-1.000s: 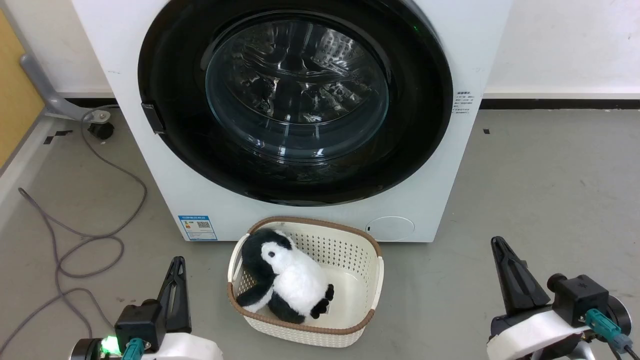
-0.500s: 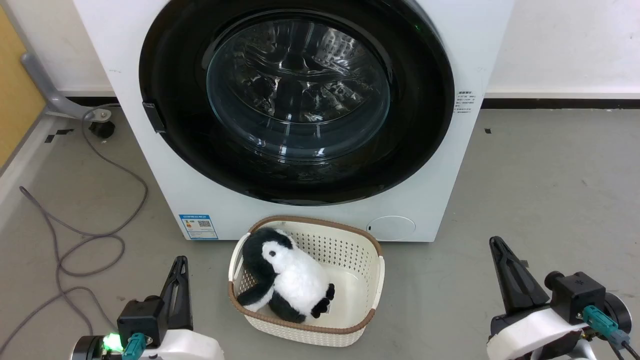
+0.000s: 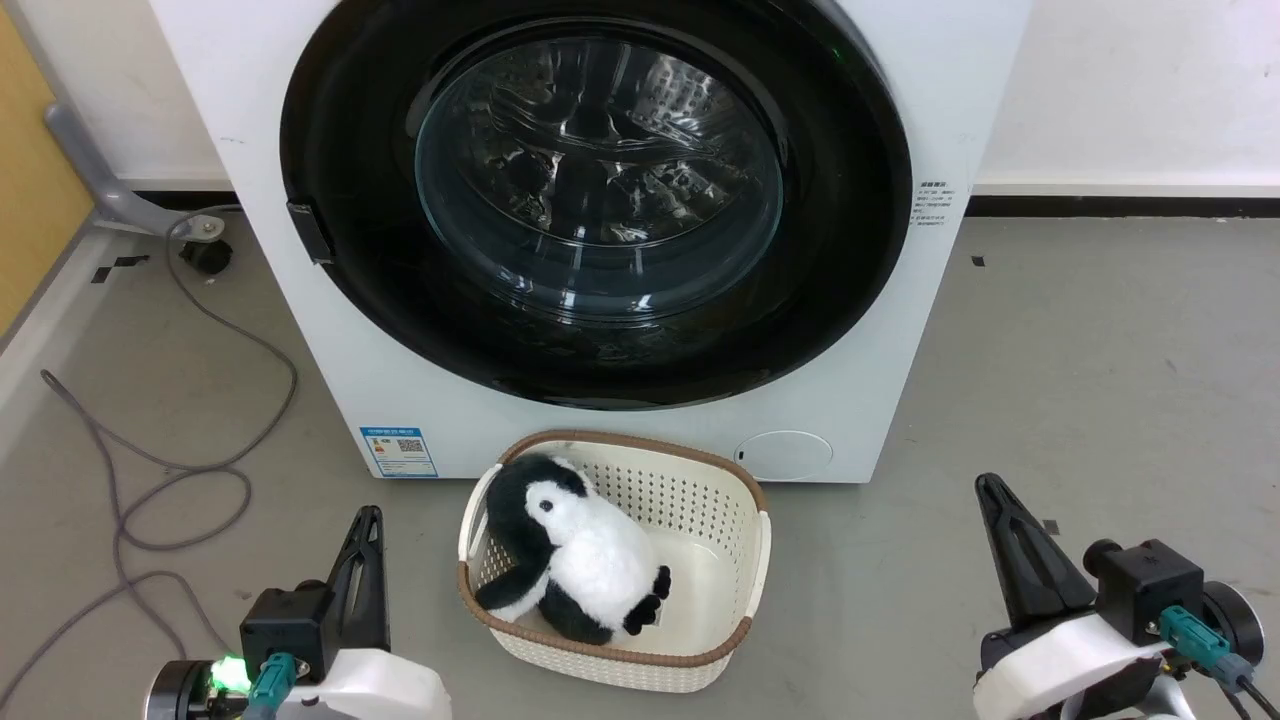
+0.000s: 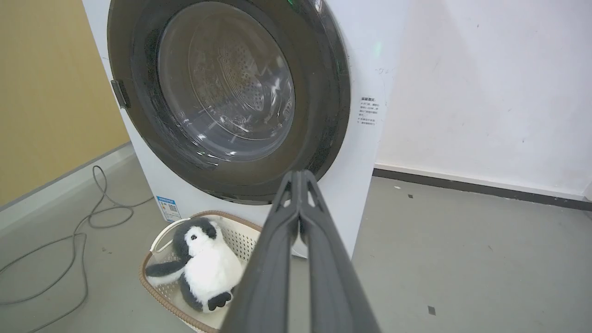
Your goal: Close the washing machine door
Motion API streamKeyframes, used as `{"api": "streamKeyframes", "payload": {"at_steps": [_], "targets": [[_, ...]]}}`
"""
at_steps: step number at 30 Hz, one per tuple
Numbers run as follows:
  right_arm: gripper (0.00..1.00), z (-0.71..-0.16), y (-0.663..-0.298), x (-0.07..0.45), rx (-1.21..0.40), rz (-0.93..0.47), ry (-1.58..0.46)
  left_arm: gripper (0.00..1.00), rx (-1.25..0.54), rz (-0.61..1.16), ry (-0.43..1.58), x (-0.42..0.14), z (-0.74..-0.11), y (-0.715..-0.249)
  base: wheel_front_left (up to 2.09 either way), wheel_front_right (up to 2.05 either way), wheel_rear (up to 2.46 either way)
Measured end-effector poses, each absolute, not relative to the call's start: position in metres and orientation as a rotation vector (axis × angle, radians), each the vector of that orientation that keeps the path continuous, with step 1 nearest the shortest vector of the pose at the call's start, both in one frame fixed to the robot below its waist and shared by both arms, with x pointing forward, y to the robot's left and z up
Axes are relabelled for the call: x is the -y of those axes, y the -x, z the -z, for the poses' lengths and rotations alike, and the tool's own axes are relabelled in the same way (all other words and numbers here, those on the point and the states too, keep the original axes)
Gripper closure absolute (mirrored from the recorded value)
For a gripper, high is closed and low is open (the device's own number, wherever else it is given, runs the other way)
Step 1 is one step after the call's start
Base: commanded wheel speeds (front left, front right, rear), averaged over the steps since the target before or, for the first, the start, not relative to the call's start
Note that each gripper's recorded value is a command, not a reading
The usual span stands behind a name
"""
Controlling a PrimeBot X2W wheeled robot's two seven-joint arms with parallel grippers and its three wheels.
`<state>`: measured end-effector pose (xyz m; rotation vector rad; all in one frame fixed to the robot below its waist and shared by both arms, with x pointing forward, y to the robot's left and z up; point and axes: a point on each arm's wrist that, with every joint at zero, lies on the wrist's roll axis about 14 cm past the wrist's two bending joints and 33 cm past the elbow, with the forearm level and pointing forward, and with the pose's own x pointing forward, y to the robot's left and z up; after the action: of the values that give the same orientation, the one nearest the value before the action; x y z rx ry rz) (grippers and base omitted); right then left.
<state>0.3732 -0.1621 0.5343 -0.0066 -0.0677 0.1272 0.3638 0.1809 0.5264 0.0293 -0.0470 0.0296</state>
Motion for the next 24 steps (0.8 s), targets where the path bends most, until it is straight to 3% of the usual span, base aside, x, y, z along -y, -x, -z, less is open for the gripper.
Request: {"api": "streamKeyframes", "payload": {"at_steps": [24], "targets": [[1.00, -0.5325, -0.3742, 0.1605, 0.034, -0.132, 0.027, 1.00, 0.011, -0.015, -0.041, -0.1797, -0.5240, -0.3671, 0.00, 0.00, 0.00]]}}
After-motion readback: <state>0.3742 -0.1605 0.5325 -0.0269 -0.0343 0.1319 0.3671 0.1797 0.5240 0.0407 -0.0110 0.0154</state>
